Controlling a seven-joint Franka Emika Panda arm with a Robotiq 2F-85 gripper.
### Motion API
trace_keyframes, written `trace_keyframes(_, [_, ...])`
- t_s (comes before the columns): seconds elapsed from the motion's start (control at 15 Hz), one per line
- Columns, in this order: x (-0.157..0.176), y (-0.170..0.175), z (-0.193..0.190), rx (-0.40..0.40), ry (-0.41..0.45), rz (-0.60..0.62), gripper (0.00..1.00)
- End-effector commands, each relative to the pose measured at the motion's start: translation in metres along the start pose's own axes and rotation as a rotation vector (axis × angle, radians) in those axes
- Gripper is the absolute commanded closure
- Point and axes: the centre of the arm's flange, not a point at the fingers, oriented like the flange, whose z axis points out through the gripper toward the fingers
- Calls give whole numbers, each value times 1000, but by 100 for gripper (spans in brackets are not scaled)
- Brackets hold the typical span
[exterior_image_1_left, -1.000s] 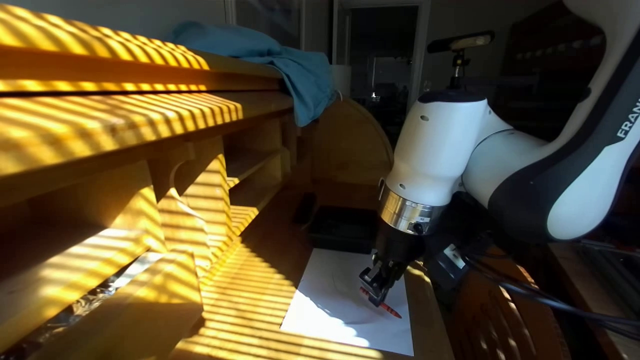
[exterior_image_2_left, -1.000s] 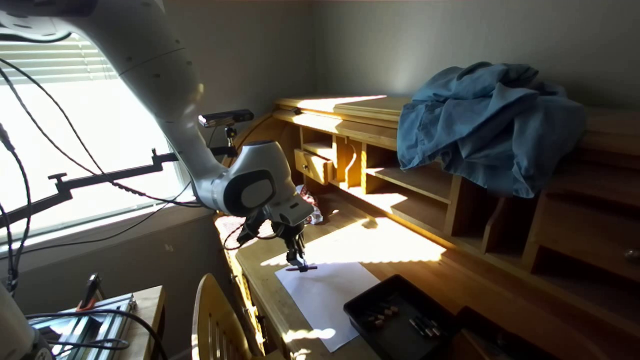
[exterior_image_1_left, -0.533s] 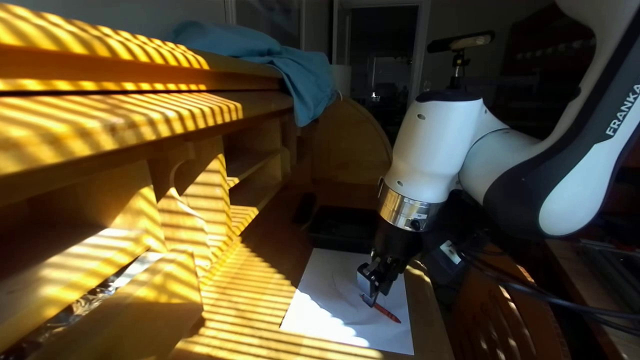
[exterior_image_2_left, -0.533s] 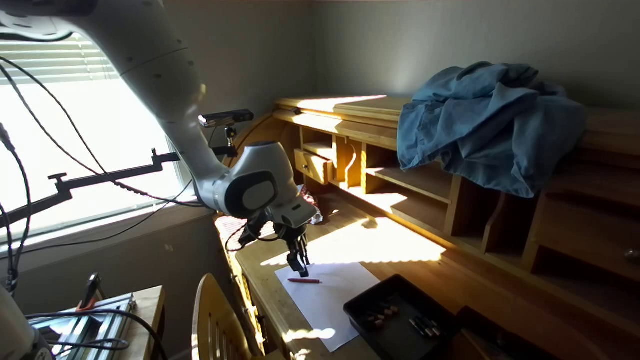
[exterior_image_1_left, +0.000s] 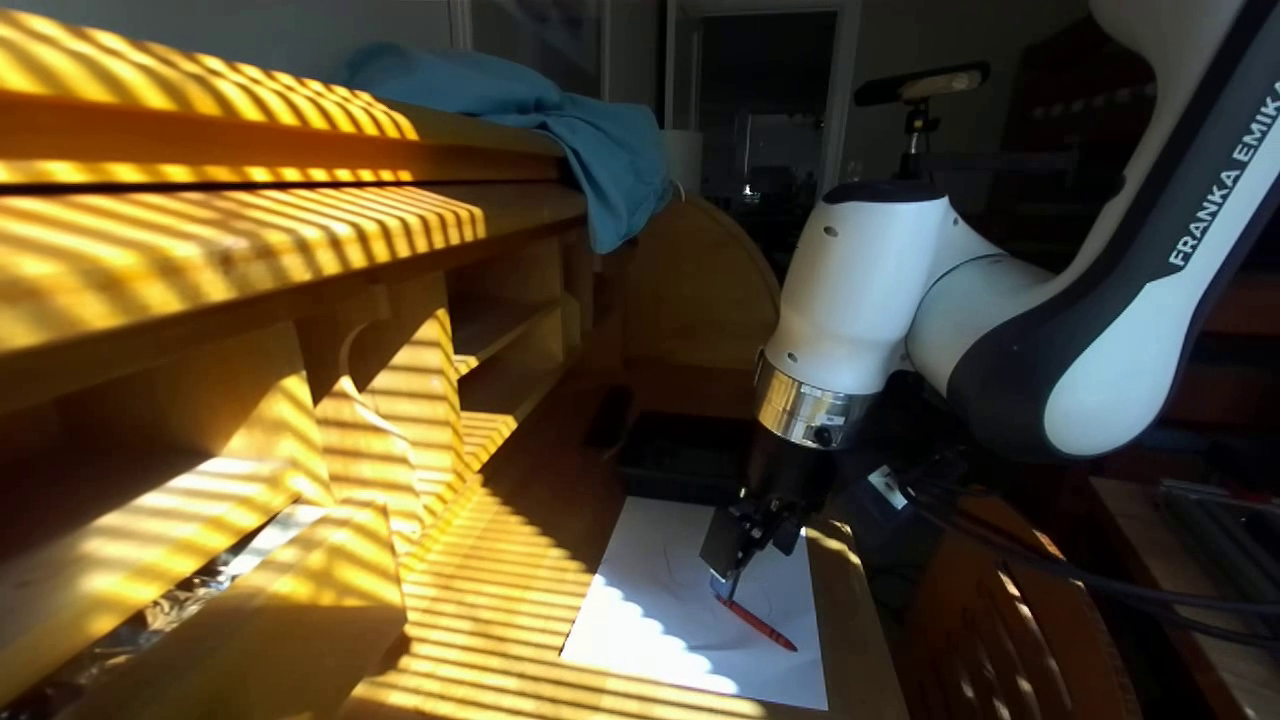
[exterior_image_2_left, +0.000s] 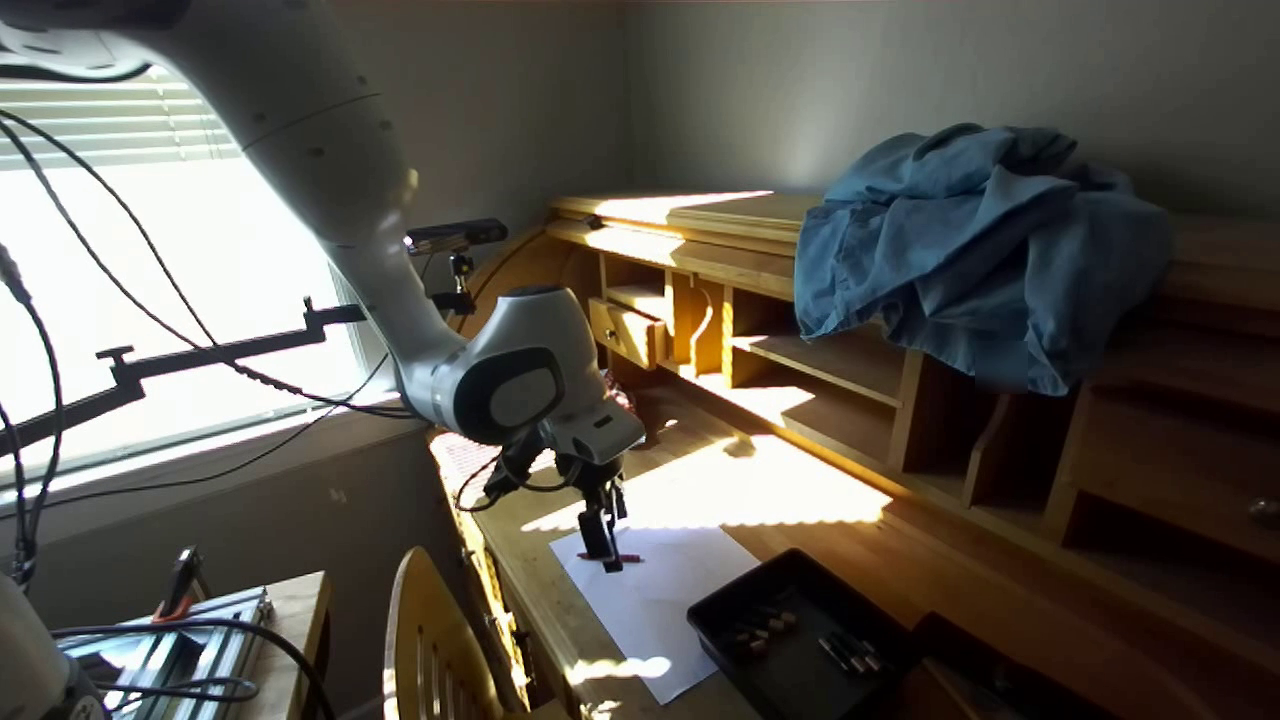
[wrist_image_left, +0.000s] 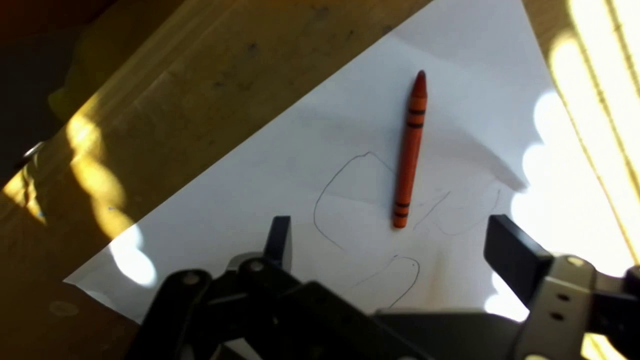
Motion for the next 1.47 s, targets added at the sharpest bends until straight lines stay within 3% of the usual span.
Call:
trace_keyframes(0.0, [9,10,-4,-3,-2,-13,0])
trace_keyframes(0.87, [28,-26,1,40,12,-67,0])
trace_keyframes(1.4, [23,-26,22,-16,-45,-71,6])
